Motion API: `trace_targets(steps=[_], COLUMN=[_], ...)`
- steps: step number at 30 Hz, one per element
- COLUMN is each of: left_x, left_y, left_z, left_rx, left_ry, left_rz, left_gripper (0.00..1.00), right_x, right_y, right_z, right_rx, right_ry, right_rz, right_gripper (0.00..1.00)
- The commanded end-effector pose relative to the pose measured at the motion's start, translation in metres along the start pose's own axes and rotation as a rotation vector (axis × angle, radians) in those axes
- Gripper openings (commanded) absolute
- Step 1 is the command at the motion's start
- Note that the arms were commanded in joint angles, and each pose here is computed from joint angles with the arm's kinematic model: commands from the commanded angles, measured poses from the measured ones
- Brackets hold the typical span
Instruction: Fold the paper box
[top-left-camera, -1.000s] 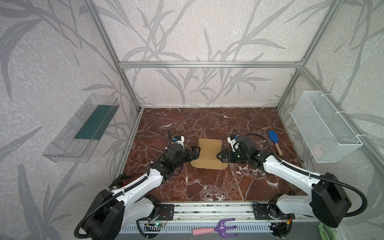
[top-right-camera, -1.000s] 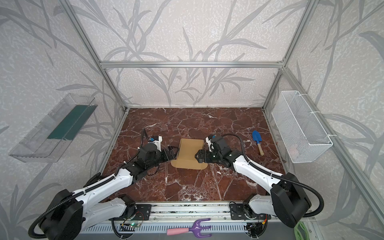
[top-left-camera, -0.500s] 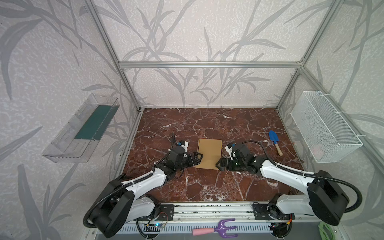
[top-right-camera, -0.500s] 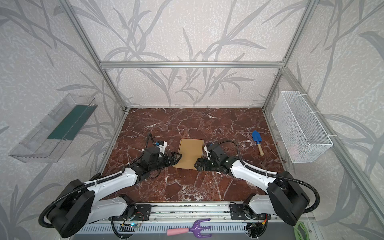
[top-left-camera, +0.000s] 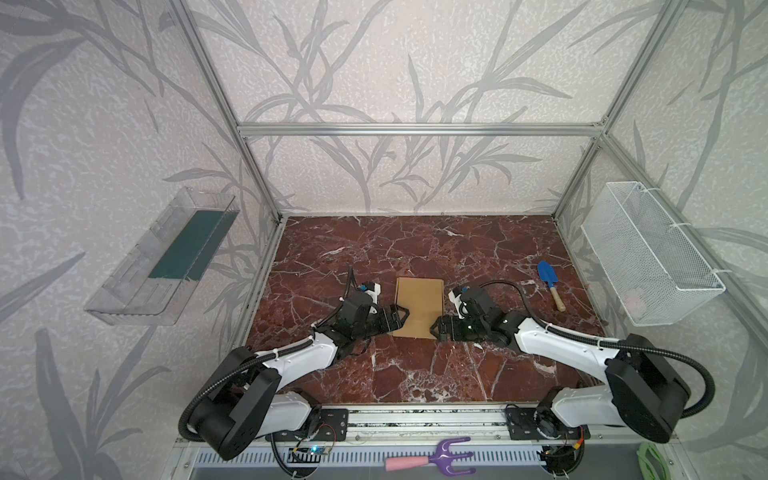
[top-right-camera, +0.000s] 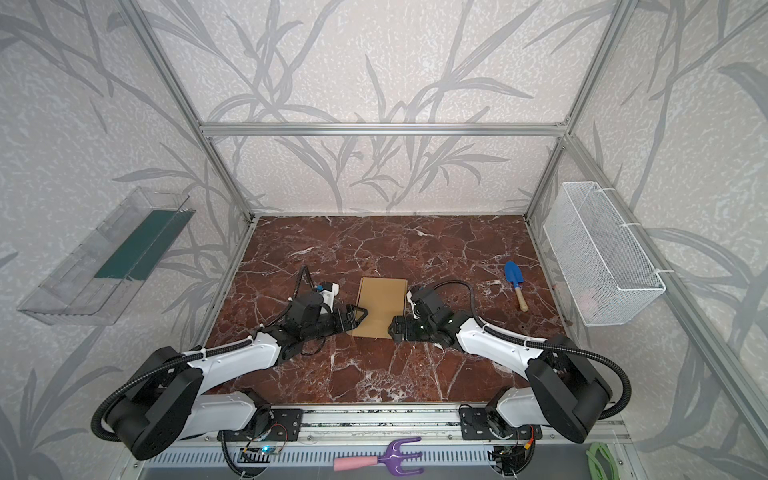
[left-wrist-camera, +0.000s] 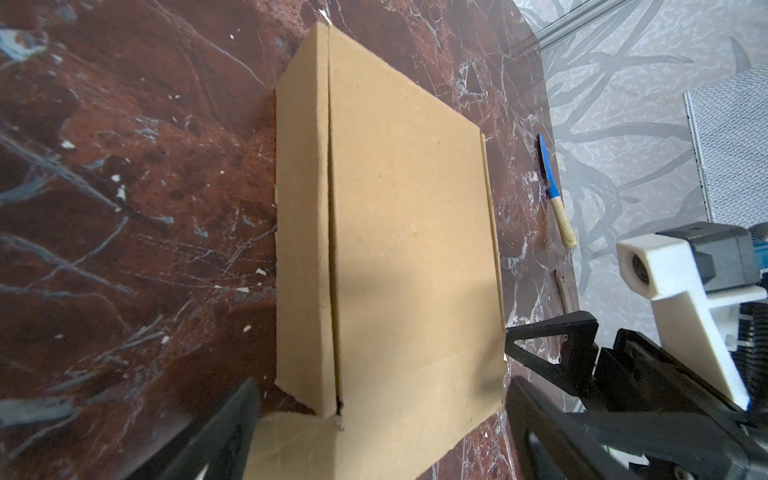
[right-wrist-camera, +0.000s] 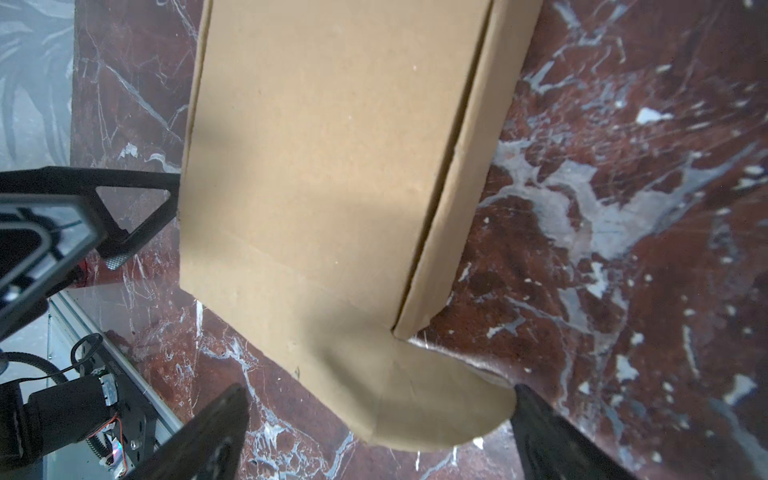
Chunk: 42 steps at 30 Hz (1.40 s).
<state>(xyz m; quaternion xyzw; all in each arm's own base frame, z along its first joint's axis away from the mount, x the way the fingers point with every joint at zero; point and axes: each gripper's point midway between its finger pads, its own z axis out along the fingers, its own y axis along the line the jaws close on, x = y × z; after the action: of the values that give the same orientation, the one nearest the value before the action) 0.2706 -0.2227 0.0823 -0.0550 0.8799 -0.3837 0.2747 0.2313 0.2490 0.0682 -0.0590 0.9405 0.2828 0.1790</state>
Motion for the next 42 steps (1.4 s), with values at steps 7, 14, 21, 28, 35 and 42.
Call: trace_targets(steps=[7, 14, 21, 28, 35, 42], left_x=[0.004, 0.006, 0.009, 0.014, 0.016, 0.018], left_y=[-0.002, 0.001, 0.001, -0.001, -0.002, -0.004], left_z=[-0.001, -0.001, 0.002, 0.007, 0.008, 0.011], left_rx=[0.022, 0.024, 0.036, 0.056, 0.063, 0.075], left_ry=[0.01, 0.009, 0.014, 0.039, 0.041, 0.045], left_rz=[0.0, -0.012, -0.031, -0.048, -0.054, -0.06], left_gripper=[0.93, 0.93, 0.93, 0.92, 0.92, 0.92], right_x=[-0.014, -0.02, -0.019, -0.017, -0.017, -0.018], right_y=[-0.005, 0.011, 0.015, 0.023, 0.024, 0.027], right_z=[-0.02, -0.023, -0.013, -0.002, 0.004, 0.008], right_rx=[0.079, 0.037, 0.013, -0.032, -0.038, -0.046], right_ry=[-0.07, -0.092, -0.072, -0.047, -0.041, -0.039], right_rz=[-0.049, -0.071, -0.066, -0.036, -0.031, -0.028], right_gripper=[0.96, 0.95, 0.94, 0.93, 0.92, 0.92])
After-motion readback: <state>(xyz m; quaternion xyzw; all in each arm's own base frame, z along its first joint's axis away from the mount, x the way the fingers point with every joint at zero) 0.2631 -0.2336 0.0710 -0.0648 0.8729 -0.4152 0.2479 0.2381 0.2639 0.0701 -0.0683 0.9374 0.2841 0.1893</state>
